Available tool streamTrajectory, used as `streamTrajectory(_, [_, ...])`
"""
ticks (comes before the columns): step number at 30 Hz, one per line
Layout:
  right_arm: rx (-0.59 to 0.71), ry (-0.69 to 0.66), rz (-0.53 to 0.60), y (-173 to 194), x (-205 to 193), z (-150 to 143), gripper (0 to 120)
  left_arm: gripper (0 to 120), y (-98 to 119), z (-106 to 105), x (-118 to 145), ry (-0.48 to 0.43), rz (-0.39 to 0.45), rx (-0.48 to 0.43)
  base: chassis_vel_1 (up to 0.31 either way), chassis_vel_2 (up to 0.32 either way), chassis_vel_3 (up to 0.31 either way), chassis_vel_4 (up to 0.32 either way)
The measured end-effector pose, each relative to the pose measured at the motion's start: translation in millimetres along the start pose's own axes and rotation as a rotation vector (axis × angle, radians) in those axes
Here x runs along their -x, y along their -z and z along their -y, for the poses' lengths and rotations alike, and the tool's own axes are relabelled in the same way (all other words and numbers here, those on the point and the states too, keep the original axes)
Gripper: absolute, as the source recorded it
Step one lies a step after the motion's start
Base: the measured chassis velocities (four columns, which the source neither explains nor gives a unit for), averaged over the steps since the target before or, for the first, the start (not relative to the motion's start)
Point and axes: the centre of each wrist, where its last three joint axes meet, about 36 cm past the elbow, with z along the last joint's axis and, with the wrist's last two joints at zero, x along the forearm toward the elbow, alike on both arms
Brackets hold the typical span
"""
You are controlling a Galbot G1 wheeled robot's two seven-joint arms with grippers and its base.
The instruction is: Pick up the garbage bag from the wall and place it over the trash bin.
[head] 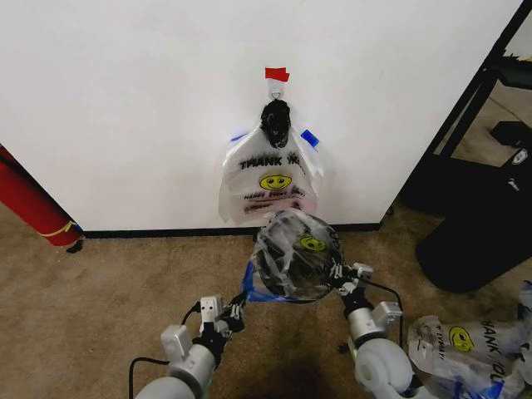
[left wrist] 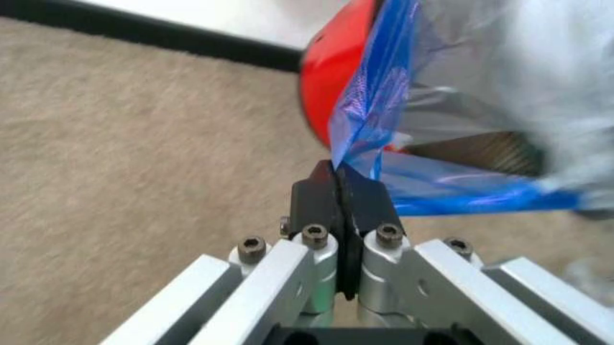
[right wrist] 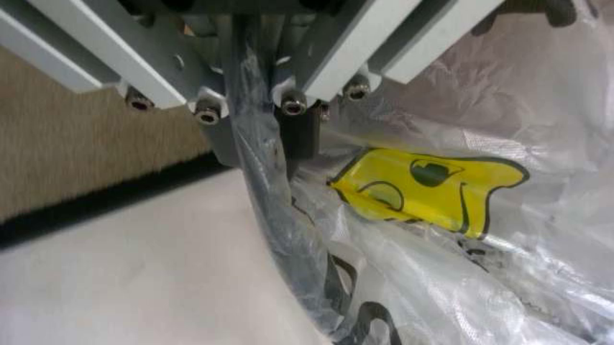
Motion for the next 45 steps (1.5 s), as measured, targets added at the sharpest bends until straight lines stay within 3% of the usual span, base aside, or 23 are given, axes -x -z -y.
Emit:
streamTrajectory(11, [0.143, 0.036, -0.074, 14, -11, -16, 0, 0, -23, -4, 27, 0.057, -0.057, 0.006, 0.0, 0.0, 0.0, 0.0])
streamTrajectory(15, [0.17, 0.064, -0.085, 12, -14, -19, 0, 0, -25, -11, 48, 0.088, -0.018, 0.058, 0.0, 0.0, 0.0, 0.0])
streamTrajectory(17, [0.172, 0.084, -0.09, 9, -14, -19, 0, 0, -22, -20, 64, 0.117, 0.048, 0.109, 0.0, 0.0, 0.0, 0.0])
streamTrajectory(19, [0.175, 0.084, -0.092, 7, -12, -20, 0, 1, -21, -26, 64, 0.112, 0.058, 0.132, 0.0, 0.0, 0.0, 0.0])
streamTrajectory(24, [0.201, 0.07, -0.076, -2, 2, -21, 0, 18, -36, -30, 42, 0.051, 0.018, 0.204, 0.0, 0.0, 0.0, 0.0])
streamTrajectory(29, [0.305, 0.033, -0.056, -18, 37, -26, 0, 37, -69, -41, 4, 0.039, -0.018, 0.501, 0.0, 0.0, 0.0, 0.0])
streamTrajectory(30, [0.305, 0.033, -0.056, -18, 37, -26, 0, 37, -69, -41, 4, 0.039, -0.018, 0.501, 0.0, 0.0, 0.0, 0.0])
streamTrajectory(33, [0.326, 0.032, -0.047, -25, 48, -32, 0, 52, -73, -44, -9, 0.02, 0.042, 0.596, 0.0, 0.0, 0.0, 0.0])
streamTrajectory(39, [0.316, 0.045, -0.072, -30, 43, -33, 0, 72, -66, -41, 10, 0.02, 0.088, 0.546, 0.0, 0.0, 0.0, 0.0])
streamTrajectory(42, [0.297, 0.063, -0.086, -27, 31, -35, 0, 86, -64, -47, 36, 0.066, 0.119, 0.51, 0.0, 0.0, 0.0, 0.0])
streamTrajectory(45, [0.282, 0.063, -0.073, -26, 27, -34, 0, 93, -59, -49, 39, 0.093, 0.138, 0.49, 0.0, 0.0, 0.0, 0.0])
